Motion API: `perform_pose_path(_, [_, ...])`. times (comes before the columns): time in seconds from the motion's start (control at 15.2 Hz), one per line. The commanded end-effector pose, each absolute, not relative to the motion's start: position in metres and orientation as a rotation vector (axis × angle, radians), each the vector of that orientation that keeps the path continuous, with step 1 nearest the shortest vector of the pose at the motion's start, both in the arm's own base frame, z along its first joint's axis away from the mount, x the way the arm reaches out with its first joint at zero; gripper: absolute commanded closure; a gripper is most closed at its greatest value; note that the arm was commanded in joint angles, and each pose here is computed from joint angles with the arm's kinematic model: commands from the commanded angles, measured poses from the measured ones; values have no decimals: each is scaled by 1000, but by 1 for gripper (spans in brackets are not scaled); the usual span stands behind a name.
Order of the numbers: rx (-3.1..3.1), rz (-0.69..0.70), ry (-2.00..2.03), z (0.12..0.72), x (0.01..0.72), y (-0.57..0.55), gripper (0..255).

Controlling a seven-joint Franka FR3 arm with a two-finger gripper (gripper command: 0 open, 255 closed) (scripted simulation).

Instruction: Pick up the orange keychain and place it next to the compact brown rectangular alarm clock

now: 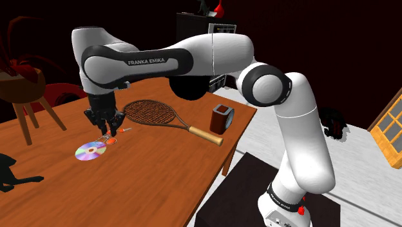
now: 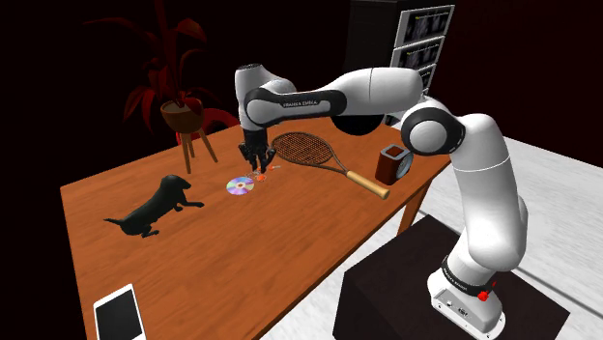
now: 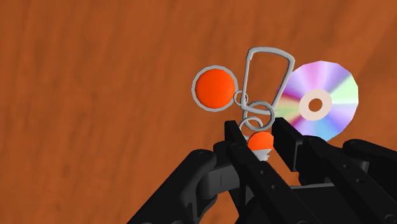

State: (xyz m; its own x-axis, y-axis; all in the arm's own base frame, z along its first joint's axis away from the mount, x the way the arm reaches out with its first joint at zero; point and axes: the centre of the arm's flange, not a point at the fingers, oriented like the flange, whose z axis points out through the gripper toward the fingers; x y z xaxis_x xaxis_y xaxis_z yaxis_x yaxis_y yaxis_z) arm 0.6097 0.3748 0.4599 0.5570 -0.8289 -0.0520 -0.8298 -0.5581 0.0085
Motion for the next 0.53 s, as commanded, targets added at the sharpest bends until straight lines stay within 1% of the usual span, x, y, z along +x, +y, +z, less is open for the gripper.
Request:
perform_pose_path(0.0, [-2757,79,1469,471,610,375,255])
perform_pose_path(0.46, [-2757,79,1469,508,610,375,255])
